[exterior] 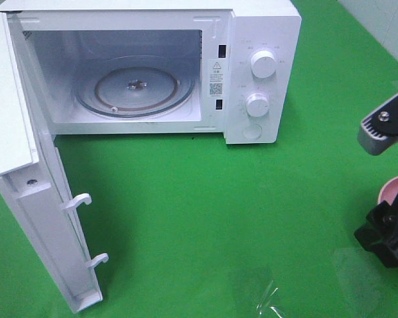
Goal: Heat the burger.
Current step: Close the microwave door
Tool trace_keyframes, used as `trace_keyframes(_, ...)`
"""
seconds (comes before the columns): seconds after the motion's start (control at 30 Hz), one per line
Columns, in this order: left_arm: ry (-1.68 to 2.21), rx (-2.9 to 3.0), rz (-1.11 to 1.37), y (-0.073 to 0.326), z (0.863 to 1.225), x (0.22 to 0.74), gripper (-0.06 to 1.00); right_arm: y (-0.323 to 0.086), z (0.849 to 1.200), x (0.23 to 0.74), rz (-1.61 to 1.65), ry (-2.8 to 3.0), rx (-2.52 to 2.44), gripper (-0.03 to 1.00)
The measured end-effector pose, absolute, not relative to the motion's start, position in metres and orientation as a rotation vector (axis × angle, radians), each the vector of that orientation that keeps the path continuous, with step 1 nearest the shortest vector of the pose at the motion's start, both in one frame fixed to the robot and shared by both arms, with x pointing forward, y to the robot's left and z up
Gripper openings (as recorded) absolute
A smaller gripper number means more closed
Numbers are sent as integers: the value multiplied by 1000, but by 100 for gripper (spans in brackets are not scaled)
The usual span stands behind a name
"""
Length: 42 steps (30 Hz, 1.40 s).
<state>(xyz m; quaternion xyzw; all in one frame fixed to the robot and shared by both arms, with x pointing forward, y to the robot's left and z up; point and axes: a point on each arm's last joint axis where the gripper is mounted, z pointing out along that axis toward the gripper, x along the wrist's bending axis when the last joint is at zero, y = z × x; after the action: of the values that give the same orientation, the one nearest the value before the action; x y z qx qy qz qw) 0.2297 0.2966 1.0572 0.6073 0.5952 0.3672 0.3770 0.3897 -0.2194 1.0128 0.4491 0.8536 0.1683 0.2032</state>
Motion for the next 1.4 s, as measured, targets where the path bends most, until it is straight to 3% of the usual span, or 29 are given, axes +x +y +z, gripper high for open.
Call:
trace_keyframes(0.5,1522,1553,939,297,1057,230,99,-247,1054,331,766,2307,1262,76)
trace_keyframes(1.4,1522,1553,939,297,1057,230,99,-302,1058,256,990,1650,1491,76)
